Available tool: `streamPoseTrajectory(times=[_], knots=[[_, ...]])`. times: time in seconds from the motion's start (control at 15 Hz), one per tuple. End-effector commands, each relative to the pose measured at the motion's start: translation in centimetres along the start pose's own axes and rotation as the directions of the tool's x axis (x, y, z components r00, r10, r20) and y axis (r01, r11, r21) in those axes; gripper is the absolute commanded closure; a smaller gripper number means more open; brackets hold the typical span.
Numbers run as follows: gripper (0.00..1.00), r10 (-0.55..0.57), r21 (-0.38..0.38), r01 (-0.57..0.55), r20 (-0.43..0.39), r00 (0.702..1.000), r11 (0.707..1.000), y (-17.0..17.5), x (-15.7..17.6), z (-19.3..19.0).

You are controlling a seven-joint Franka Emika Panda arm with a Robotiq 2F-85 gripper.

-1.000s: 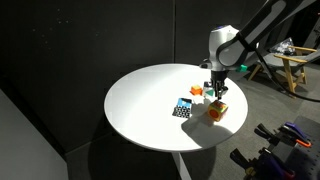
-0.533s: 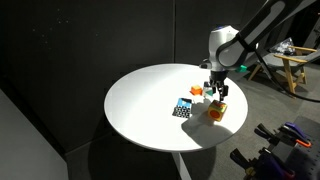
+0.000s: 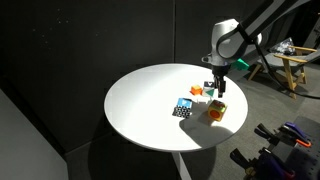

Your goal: Move the soft orange block to the left

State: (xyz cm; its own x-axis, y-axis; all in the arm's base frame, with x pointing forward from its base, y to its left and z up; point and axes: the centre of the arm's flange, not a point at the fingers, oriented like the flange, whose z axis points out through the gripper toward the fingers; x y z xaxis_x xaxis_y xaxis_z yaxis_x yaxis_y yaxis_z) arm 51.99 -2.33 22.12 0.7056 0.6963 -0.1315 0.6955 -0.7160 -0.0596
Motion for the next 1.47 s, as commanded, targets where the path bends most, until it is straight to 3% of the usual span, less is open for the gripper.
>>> streamPoseTrajectory(times=[0.0,0.2,0.4,1.0,1.2,1.4], knots=[[0.00,0.195,0.016,-0.195,-0.026,0.980,0.981,-0.3,-2.1,-2.3],[0.00,0.347,0.023,-0.346,-0.044,0.937,0.938,-0.1,-4.0,-3.2],[0.00,0.490,0.030,-0.489,-0.065,0.870,0.872,0.0,-6.0,-3.7],[0.00,0.808,0.065,-0.807,-0.101,0.580,0.587,-1.5,-11.0,-6.2],[0.00,0.845,0.081,-0.843,-0.121,0.521,0.532,-2.1,-11.9,-8.1],[0.00,0.862,0.093,-0.861,-0.139,0.487,0.501,-2.5,-12.2,-10.1]])
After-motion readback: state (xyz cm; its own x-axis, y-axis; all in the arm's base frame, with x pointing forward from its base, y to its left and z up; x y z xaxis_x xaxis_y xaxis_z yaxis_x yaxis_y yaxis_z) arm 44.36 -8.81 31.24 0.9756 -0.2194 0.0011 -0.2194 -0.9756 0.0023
